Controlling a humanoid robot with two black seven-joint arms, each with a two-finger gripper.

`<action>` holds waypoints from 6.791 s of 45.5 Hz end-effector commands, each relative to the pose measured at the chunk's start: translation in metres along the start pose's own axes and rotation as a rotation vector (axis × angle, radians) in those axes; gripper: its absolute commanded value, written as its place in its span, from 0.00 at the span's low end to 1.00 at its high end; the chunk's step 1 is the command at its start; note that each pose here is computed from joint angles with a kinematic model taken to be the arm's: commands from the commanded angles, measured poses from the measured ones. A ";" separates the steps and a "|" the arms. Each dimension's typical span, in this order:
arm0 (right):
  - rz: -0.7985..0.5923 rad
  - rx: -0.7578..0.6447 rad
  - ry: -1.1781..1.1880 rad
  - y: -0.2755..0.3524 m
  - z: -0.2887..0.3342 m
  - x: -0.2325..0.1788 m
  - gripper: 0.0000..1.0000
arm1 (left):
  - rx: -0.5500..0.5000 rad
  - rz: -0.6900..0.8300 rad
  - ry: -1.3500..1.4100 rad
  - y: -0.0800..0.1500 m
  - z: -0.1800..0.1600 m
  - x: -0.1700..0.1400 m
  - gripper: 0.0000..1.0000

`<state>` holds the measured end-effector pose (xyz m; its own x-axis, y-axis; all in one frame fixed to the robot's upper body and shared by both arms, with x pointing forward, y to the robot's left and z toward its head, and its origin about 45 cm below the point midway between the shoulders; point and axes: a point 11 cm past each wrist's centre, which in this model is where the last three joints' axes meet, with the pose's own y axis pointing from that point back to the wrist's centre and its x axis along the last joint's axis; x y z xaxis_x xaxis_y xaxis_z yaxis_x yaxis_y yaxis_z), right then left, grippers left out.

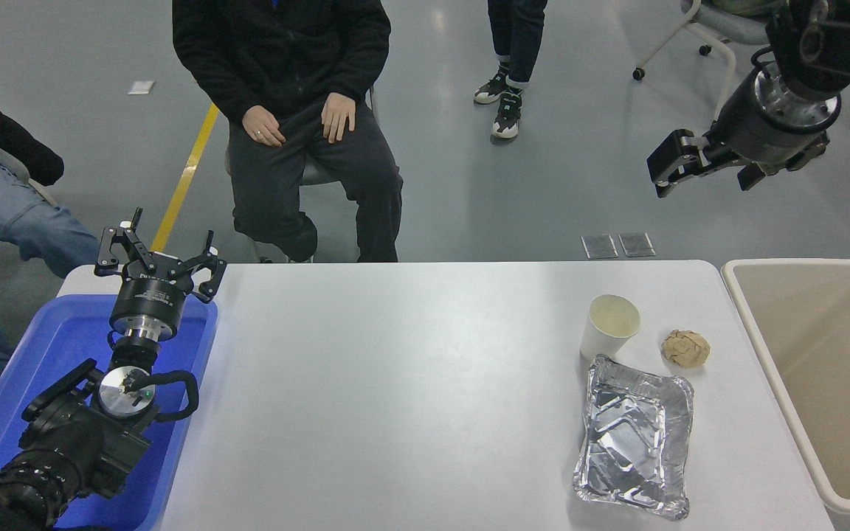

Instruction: Pick up paper cup place in dustbin

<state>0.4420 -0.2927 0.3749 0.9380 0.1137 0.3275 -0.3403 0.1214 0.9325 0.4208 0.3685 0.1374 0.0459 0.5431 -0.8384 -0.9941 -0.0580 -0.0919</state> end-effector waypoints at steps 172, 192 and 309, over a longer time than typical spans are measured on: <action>0.169 0.112 -0.196 -0.233 -0.020 -0.122 0.00 | -0.001 -0.005 0.003 0.000 0.000 -0.001 0.99; 0.149 0.137 -0.184 -0.216 -0.026 -0.113 0.00 | -0.001 -0.005 0.003 0.000 0.000 -0.001 0.99; 0.211 -0.048 -0.493 0.048 0.221 -0.053 0.00 | -0.001 -0.005 0.003 0.000 0.000 -0.001 0.99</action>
<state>0.4108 -0.4489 0.4528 0.8051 -0.2254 0.5486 -0.5375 0.1138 0.8356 0.4208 0.3684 0.1379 0.0512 0.5415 -0.8392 -0.9937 -0.0558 -0.0967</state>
